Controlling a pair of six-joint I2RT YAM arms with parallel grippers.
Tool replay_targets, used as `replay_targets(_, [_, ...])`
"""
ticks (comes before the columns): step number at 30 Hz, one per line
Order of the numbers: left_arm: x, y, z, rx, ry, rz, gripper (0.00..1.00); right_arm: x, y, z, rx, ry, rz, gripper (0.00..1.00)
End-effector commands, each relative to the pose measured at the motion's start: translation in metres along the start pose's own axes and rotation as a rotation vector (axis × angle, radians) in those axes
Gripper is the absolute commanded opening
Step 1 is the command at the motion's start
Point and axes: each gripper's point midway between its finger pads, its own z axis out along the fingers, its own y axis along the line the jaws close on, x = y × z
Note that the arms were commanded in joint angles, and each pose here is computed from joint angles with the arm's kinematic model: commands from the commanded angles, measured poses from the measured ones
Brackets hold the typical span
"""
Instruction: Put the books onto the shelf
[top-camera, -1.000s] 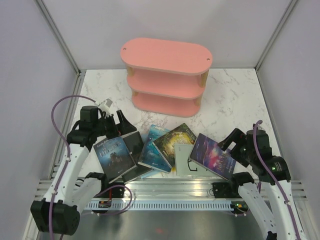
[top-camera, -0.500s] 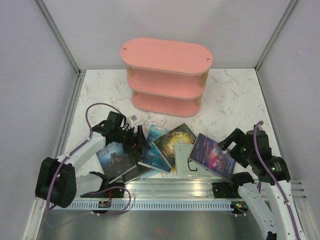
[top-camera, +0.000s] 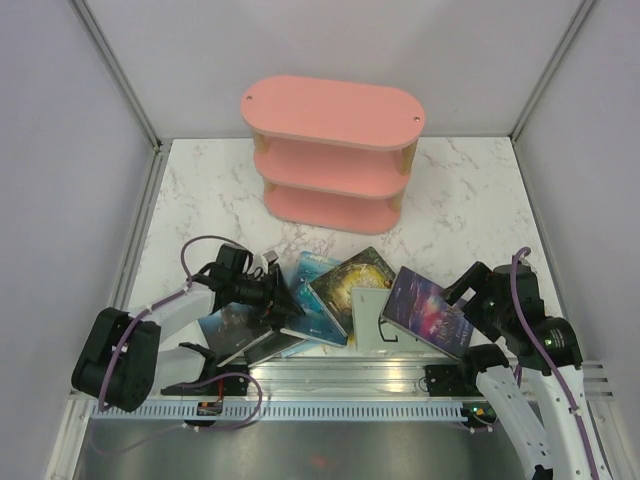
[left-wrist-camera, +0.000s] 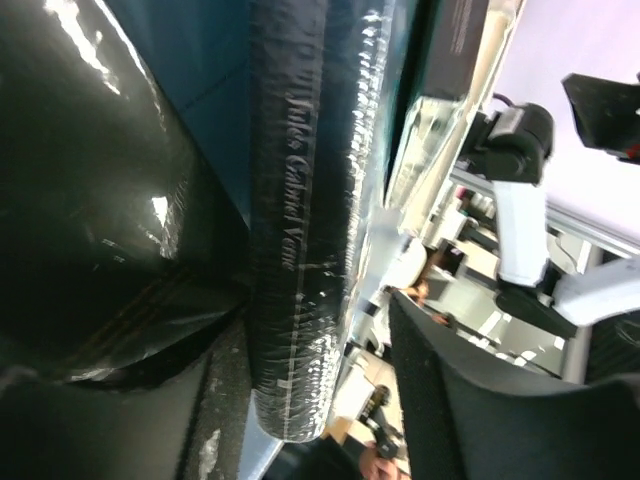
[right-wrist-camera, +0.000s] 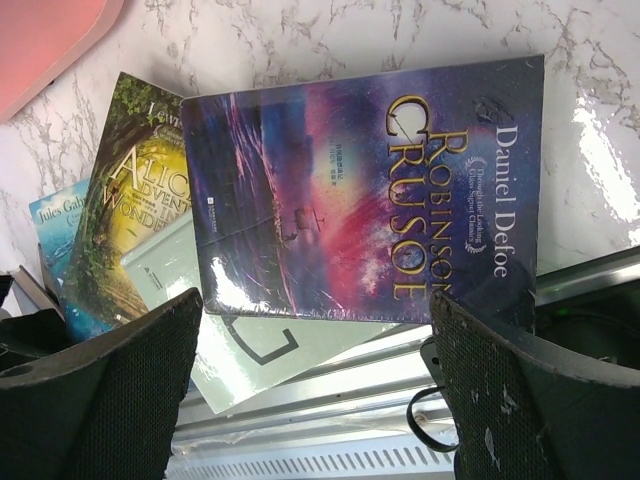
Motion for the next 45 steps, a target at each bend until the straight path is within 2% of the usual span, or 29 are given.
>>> replay_targets(1, [0.009, 0.002, 0.009, 0.044, 0.042, -0.041, 0.57, -0.002, -0.005, -0.005, 0.021, -0.019, 0.017, 0.97])
replay_targets(6, [0.007, -0.004, 0.014, 0.085, 0.046, -0.020, 0.40, -0.002, -0.007, -0.005, 0.032, -0.022, 0.017, 0.97])
replay_targets(9, [0.002, -0.013, 0.016, 0.127, 0.037, 0.007, 0.02, -0.003, -0.007, -0.005, 0.032, -0.025, 0.016, 0.97])
replay_targets(12, [-0.004, -0.022, 0.013, 0.127, 0.017, 0.033, 0.02, -0.004, -0.005, -0.006, 0.023, -0.031, 0.018, 0.97])
replay_targets(14, [-0.023, -0.027, 0.005, 0.041, -0.062, 0.115, 0.02, -0.007, 0.003, -0.009, -0.012, -0.034, 0.014, 0.97])
replay_targets(15, [-0.028, -0.026, 0.000, 0.003, -0.078, 0.125, 0.02, -0.006, 0.011, -0.011, -0.053, -0.025, -0.001, 0.97])
replay_targets(16, [-0.028, -0.019, -0.009, -0.049, -0.079, 0.073, 0.02, -0.008, 0.026, -0.013, -0.119, -0.019, -0.012, 0.97])
replay_targets(17, [-0.041, -0.028, -0.020, -0.056, -0.120, 0.134, 0.02, -0.009, 0.036, -0.017, -0.168, -0.014, -0.021, 0.98])
replay_targets(18, [-0.048, -0.029, -0.028, -0.059, -0.141, 0.134, 0.02, -0.009, 0.044, -0.018, -0.206, -0.007, -0.029, 0.98])
replay_targets(19, [-0.056, -0.025, -0.043, -0.068, -0.178, 0.083, 0.02, -0.008, 0.060, -0.022, -0.279, 0.013, -0.039, 0.98])
replay_targets(20, [-0.066, -0.037, -0.056, -0.037, -0.210, 0.123, 0.02, -0.008, 0.066, -0.023, -0.306, 0.021, -0.042, 0.98])
replay_targets(22, [-0.081, -0.042, -0.076, -0.011, -0.270, 0.113, 0.02, -0.008, 0.081, -0.026, -0.370, 0.043, -0.045, 0.98])
replay_targets(29, [-0.120, -0.086, -0.111, 0.067, -0.329, 0.191, 0.02, -0.013, 0.136, -0.038, -0.623, 0.096, -0.023, 0.98])
replay_targets(33, [-0.149, -0.095, -0.128, 0.114, -0.391, 0.199, 0.02, -0.017, 0.145, -0.031, -0.627, 0.116, -0.012, 0.98])
replay_targets(34, [-0.153, -0.098, -0.130, 0.155, -0.383, 0.163, 0.02, -0.016, 0.144, -0.030, -0.626, 0.120, -0.015, 0.98])
replay_targets(36, [-0.165, -0.106, -0.131, 0.204, -0.403, 0.204, 0.02, -0.014, 0.143, -0.029, -0.626, 0.123, -0.024, 0.98])
replay_targets(38, [-0.171, -0.107, -0.128, 0.255, -0.388, 0.168, 0.02, -0.011, 0.140, -0.027, -0.621, 0.132, -0.022, 0.98])
replay_targets(39, [-0.179, -0.111, -0.130, 0.274, -0.416, 0.210, 0.02, -0.010, 0.138, -0.028, -0.625, 0.125, -0.021, 0.98])
replay_targets(41, [-0.184, -0.105, -0.124, 0.308, -0.398, 0.139, 0.02, -0.006, 0.134, -0.026, -0.619, 0.132, -0.016, 0.98])
replay_targets(42, [-0.193, -0.110, -0.127, 0.332, -0.431, 0.202, 0.02, -0.005, 0.132, -0.027, -0.624, 0.130, -0.014, 0.98])
replay_targets(43, [-0.193, -0.107, -0.123, 0.359, -0.417, 0.146, 0.02, -0.003, 0.130, -0.025, -0.618, 0.133, -0.009, 0.98])
replay_targets(45, [-0.204, -0.102, -0.119, 0.391, -0.429, 0.130, 0.02, -0.001, 0.128, -0.025, -0.622, 0.131, -0.011, 0.98])
